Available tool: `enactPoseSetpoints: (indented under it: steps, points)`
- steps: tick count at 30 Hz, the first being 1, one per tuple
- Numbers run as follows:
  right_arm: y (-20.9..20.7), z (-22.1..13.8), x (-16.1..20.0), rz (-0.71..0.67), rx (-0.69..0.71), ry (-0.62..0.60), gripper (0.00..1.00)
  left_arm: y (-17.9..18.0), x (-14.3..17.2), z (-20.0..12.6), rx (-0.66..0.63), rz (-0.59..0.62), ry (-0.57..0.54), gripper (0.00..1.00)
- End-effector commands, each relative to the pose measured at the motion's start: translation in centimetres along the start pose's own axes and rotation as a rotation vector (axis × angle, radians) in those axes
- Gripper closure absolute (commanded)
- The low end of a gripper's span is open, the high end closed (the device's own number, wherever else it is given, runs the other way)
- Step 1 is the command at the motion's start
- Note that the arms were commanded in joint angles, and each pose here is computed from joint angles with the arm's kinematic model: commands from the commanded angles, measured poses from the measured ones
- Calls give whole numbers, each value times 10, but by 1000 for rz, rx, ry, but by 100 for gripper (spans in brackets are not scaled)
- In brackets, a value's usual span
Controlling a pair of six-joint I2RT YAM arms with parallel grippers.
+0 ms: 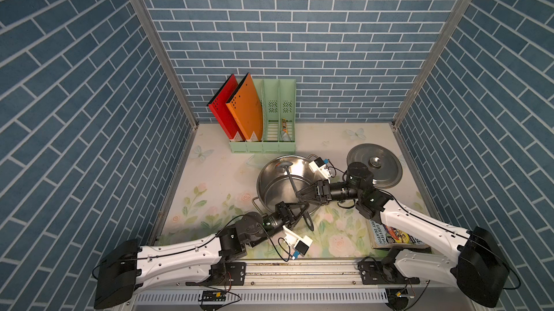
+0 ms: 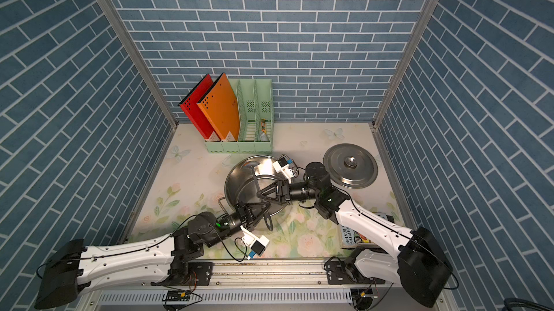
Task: Stir the soup with a spoon
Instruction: Place the spoon at the center of the board.
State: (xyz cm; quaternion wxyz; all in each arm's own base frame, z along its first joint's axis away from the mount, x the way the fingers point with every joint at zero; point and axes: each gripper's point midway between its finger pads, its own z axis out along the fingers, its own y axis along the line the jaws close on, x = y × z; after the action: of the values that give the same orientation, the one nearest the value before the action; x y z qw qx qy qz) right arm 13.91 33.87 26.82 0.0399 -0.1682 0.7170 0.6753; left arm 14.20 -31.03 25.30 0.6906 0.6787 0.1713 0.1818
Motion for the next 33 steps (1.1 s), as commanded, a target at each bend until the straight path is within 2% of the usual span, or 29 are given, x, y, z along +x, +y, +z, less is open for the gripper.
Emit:
enactPoseSetpoints:
  steps: [1,6,15,18,20,24,25,26,27,30,33]
  points:
    - [11,4,-2,-39,-47,-5,56,22,-2,1,-59,10,2,100]
    - [11,3,-4,-38,-48,-26,70,22,-3,1,-59,14,0,100]
    - [8,3,-5,-29,-45,-41,85,23,-6,-1,-65,13,-7,100]
    - [7,3,-7,-26,-39,-50,97,23,-8,-1,-66,15,-10,100]
    - [6,2,-8,-28,-35,-65,100,24,-9,-3,-71,12,-13,99]
    - [5,-6,-15,-45,-23,-122,100,30,-9,-8,-105,-40,-21,62]
    - [5,-10,-18,-53,-15,-140,100,34,-10,-10,-126,-66,-25,44]
    - [6,-14,-22,-63,-4,-159,100,37,-9,-12,-145,-103,-27,17]
    - [6,-19,-26,-75,11,-173,100,39,-8,-15,-162,-139,-30,2]
    - [10,-37,-37,-140,66,-197,100,50,-4,-22,-229,-256,-29,0]
    - [18,-67,-53,-232,143,-238,100,62,12,-26,-303,-430,28,0]
